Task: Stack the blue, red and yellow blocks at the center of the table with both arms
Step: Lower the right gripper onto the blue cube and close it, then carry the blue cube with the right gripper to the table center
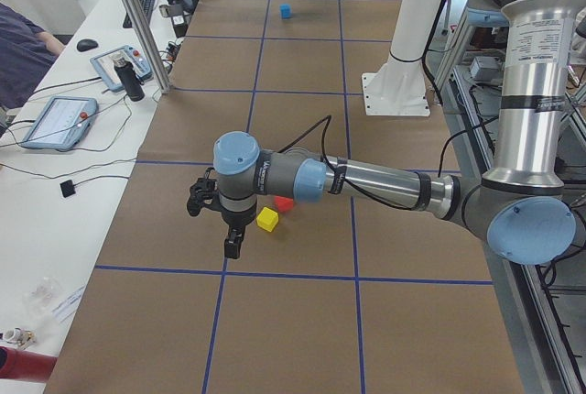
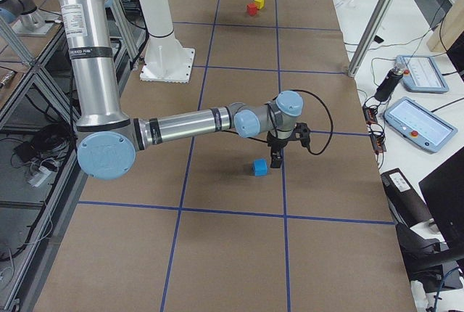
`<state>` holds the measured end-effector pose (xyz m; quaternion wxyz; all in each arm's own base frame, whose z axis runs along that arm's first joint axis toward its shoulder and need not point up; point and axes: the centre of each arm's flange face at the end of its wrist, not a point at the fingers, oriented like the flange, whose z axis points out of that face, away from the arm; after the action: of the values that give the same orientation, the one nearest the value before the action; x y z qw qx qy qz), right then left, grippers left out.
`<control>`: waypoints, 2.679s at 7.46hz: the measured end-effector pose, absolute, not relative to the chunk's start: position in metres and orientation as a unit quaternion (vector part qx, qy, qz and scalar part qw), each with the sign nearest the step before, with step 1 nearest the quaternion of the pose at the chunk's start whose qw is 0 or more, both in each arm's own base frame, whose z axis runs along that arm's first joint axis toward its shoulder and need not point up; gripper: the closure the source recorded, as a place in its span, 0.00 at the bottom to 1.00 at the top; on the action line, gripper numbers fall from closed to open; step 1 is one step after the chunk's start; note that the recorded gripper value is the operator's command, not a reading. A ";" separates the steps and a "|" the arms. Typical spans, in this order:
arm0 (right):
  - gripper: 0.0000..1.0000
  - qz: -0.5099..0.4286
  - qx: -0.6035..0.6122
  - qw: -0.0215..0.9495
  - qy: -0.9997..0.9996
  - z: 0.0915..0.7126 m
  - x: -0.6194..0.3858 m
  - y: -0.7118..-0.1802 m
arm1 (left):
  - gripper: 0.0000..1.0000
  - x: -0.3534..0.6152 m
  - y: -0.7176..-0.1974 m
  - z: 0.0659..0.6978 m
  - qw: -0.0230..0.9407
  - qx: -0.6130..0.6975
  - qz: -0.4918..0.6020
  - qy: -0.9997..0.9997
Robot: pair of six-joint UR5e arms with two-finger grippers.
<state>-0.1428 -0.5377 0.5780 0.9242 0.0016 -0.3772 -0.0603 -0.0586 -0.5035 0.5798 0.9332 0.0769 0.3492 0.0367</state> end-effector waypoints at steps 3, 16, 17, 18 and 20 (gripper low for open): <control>0.01 -0.088 -0.005 0.921 -0.380 0.605 -0.170 -0.527 | 0.00 -0.058 -0.504 0.579 0.933 0.078 0.038 0.349; 1.00 -0.119 -0.002 0.914 -0.388 0.368 -0.283 -0.647 | 0.00 -0.054 -0.506 0.585 0.933 0.073 0.040 0.350; 1.00 -0.105 -0.016 0.914 -0.391 0.311 -0.328 -0.658 | 0.00 -0.052 -0.506 0.587 0.933 0.070 0.041 0.350; 1.00 -0.086 -0.031 0.915 -0.393 0.258 -0.378 -0.661 | 0.00 -0.051 -0.506 0.588 0.933 0.068 0.042 0.350; 1.00 -0.065 -0.054 0.916 -0.391 0.182 -0.465 -0.640 | 0.00 -0.050 -0.506 0.588 0.933 0.068 0.042 0.350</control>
<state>-0.4646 -0.6395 0.1815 0.9165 -0.0537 -0.3910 -0.0655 -0.0500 -0.5060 0.5883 0.9334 0.0677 0.3500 0.0420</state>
